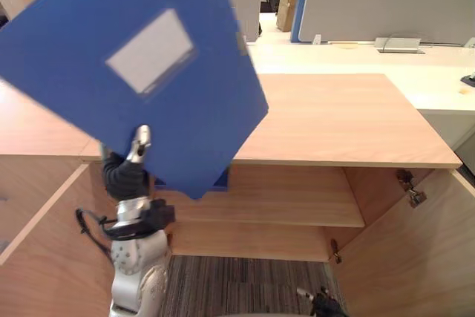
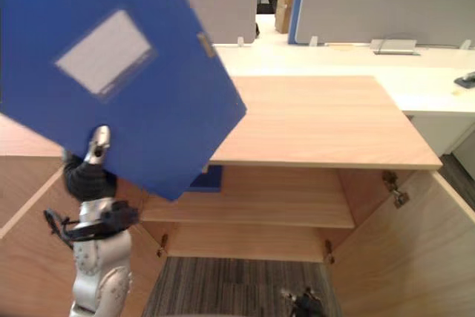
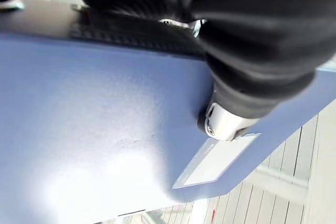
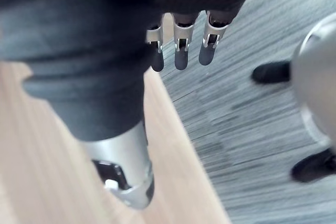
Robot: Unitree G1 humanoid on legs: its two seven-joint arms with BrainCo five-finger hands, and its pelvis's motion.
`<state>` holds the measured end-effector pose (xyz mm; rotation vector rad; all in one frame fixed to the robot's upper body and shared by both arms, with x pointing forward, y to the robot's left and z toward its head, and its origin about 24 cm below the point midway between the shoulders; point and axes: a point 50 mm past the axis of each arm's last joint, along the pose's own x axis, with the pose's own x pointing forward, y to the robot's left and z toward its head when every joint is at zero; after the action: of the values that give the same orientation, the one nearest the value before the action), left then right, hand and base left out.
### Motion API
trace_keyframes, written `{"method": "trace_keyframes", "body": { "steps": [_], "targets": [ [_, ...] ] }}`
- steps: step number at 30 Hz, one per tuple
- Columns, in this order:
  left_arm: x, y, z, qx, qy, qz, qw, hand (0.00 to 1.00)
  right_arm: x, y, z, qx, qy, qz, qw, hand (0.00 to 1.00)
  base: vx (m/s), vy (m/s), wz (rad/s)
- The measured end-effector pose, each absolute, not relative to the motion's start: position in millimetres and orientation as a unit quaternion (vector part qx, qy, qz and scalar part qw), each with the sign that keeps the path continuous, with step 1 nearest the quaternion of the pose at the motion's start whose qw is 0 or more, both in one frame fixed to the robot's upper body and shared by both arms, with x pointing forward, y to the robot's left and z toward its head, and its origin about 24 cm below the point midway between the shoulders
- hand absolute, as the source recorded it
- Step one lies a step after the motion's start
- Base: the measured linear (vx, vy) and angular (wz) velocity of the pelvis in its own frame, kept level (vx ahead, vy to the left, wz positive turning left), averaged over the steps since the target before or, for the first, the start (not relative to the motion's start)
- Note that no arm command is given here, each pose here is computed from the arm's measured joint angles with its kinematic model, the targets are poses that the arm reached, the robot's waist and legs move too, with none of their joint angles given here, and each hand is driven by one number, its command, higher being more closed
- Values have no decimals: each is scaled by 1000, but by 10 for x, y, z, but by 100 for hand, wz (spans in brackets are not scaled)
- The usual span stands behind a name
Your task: Walk over to the cabinet, pick up the folder, carry it to the office cabinet, place the folder inside the office cabinet, then close the office cabinet door
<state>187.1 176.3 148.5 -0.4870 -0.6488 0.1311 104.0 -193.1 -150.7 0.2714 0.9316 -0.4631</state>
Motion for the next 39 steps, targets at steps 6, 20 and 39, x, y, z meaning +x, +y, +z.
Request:
{"method": "trace_keyframes", "body": {
  "steps": [6, 20, 39],
  "targets": [
    [1751, 1916, 1354, -276, -295, 85, 911, 100, 1491, -2150, -737, 132, 216, -238, 938, 0, -59, 3, -10],
    [1856, 1585, 1031, -243, -198, 7, 950, 100, 2276, -2138, 981, 246, -219, -124, 936, 0, -27, -1, -4],
    [1918, 1231, 787, -226, -114, -98, 962, 100, 3011, -1621, 1480, 216, -191, 170, 942, 0, -34, 3, 2]
  ]
}}
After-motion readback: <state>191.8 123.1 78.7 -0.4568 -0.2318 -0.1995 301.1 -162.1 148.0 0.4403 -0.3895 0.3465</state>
